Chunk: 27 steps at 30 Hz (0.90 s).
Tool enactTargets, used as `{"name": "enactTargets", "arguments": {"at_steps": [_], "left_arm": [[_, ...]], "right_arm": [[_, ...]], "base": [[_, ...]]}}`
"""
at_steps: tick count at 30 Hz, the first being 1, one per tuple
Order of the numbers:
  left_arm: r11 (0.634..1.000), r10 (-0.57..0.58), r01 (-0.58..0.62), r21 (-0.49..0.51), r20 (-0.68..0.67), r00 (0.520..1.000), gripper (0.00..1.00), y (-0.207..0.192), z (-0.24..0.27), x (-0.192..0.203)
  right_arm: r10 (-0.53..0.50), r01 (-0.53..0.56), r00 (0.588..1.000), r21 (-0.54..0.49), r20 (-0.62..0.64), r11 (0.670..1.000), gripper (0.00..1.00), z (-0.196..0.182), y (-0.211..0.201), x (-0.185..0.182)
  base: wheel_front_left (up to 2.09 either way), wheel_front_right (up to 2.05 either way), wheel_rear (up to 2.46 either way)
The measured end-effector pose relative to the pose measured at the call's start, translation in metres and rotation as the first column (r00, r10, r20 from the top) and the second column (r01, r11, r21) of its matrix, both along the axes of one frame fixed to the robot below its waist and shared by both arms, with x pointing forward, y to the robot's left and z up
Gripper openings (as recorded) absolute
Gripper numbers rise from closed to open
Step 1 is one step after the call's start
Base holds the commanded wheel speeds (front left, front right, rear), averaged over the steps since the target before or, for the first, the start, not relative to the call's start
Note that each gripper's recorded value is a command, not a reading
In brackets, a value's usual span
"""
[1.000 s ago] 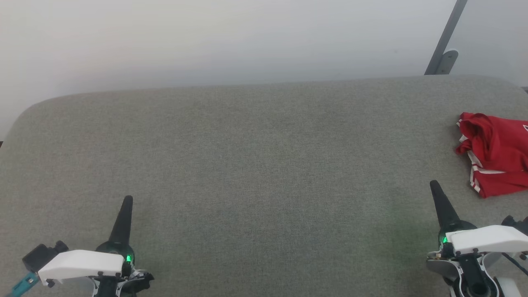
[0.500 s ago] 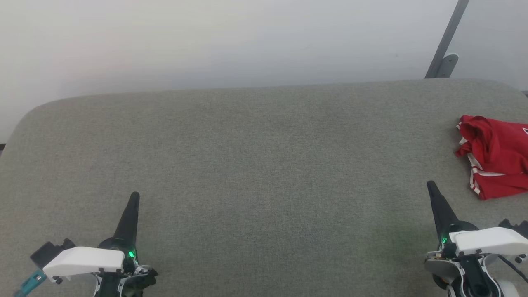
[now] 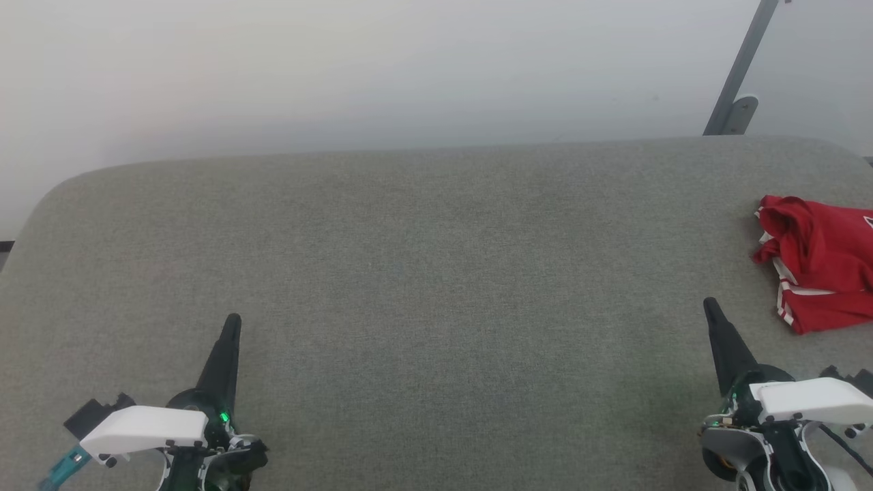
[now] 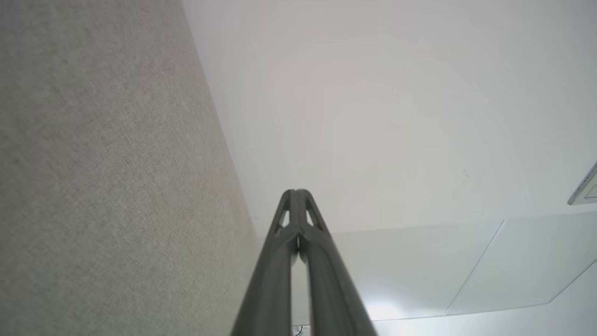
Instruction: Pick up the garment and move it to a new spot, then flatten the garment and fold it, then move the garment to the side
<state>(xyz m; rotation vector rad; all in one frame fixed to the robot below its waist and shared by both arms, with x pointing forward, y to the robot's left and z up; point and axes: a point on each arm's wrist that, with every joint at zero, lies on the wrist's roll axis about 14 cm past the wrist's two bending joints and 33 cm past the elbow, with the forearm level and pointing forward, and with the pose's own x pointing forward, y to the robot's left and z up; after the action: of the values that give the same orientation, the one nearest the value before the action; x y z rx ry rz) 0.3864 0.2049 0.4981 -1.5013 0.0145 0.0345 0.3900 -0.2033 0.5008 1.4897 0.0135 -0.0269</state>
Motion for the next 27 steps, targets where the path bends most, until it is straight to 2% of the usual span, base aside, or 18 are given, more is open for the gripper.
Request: {"name": "enactTargets", "arguments": {"at_steps": [12, 27], "left_arm": [[0.997, -0.011, 0.013, -0.071, 0.022, 1.000, 0.00, -0.0045, 0.0060, 0.0010], [0.997, -0.011, 0.013, -0.071, 0.022, 1.000, 0.00, -0.0048, 0.0061, 0.0011]], "right_arm": [[0.008, -0.010, 1.000, 0.080, 0.024, 0.997, 0.00, 0.0061, 0.0032, -0.0006], [0.008, -0.010, 1.000, 0.081, 0.025, 0.997, 0.00, 0.0063, 0.0032, -0.0006]], "base": [[0.00, 0.00, 0.00], [0.00, 0.00, 0.00]]}}
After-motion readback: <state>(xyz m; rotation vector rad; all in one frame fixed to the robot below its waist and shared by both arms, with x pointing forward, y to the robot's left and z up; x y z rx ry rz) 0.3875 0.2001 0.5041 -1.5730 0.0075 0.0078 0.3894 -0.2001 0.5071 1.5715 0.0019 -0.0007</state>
